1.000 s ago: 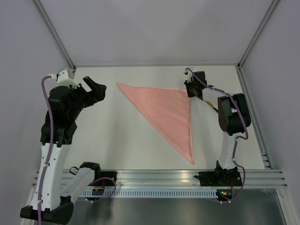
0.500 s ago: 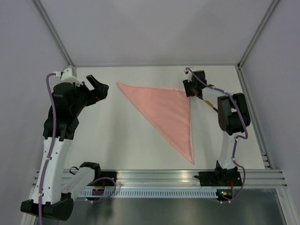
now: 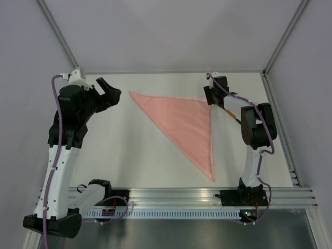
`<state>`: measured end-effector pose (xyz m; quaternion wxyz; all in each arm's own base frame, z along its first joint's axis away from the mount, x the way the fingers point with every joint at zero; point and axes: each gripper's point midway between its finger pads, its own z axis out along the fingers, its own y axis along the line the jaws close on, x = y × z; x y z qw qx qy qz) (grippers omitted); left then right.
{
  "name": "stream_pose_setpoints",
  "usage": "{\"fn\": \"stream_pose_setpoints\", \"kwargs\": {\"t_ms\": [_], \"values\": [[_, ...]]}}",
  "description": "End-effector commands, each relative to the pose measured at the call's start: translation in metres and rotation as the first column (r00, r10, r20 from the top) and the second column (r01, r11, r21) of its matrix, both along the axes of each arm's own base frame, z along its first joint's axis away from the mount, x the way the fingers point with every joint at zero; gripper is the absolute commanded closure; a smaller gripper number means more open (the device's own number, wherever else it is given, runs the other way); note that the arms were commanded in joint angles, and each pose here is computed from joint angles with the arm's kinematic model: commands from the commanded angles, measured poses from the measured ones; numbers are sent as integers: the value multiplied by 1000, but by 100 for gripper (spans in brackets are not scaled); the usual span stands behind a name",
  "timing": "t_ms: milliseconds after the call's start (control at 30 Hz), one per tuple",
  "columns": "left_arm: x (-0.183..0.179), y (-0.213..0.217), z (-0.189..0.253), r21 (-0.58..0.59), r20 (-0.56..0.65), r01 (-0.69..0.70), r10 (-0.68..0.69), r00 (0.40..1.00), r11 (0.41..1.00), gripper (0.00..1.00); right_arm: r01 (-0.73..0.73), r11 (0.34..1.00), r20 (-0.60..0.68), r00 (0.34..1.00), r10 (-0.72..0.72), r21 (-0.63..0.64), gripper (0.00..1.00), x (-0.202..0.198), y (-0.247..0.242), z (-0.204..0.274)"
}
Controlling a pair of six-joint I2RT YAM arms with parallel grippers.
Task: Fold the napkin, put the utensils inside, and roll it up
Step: Fold the napkin
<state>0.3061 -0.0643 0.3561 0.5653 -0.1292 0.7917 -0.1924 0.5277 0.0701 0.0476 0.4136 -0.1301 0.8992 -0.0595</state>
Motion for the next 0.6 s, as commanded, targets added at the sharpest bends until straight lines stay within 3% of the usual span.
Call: {"fn": "stream_pose_setpoints", "kwargs": {"t_ms": [0, 567], "values": [[-3, -8, 22, -54, 36, 33, -31, 999, 998, 1, 42, 998, 56, 998, -39, -46, 38, 12, -12, 20], [-3, -9, 27, -58, 39, 37, -35, 999, 998, 1, 77, 989, 97, 993, -66, -122, 31, 12, -27, 35]]}}
